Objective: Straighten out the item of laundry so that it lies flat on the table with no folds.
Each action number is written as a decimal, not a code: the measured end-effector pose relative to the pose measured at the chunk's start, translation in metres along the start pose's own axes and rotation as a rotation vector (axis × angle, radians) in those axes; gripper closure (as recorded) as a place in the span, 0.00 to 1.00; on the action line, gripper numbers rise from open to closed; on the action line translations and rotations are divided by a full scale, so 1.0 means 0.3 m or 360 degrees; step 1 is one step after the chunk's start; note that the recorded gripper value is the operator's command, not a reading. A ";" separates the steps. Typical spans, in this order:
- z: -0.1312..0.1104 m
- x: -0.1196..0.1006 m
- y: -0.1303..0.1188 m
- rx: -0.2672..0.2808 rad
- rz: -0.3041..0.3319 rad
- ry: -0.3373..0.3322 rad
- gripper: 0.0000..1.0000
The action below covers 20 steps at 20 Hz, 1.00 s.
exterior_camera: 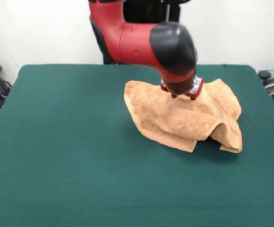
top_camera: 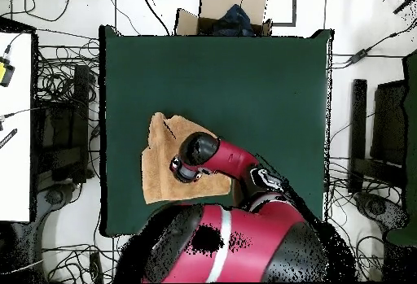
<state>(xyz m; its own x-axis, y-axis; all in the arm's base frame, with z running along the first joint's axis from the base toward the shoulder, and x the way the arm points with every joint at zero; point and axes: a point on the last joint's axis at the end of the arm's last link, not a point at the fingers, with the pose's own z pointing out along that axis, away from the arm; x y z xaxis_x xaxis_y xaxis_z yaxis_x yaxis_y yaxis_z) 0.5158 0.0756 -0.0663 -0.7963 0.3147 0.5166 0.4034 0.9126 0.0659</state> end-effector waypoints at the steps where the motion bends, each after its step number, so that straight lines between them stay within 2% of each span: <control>1: -0.016 0.000 0.006 0.0026 -0.0015 -0.0046 0.00; 4: -0.103 0.017 0.054 0.0118 -0.0071 -0.0194 0.00; 6: -0.153 0.036 0.089 0.0159 -0.0098 -0.0251 0.00; 9: -0.282 0.111 0.193 0.0236 -0.0141 -0.0353 0.00; 10: -0.337 0.158 0.243 0.0259 -0.0140 -0.0375 0.00; 12: -0.391 0.211 0.294 0.0271 -0.0131 -0.0382 0.00; 13: -0.463 0.290 0.360 0.0272 -0.0092 -0.0373 0.00; 20: -0.639 0.475 0.489 0.0231 0.0091 -0.0310 0.00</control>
<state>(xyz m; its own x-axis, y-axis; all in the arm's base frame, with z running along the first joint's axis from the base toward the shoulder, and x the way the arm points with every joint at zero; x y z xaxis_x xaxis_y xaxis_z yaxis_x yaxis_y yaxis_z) 0.5480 0.2044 0.1807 -0.8516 0.3984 0.3407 0.3924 0.9154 -0.0895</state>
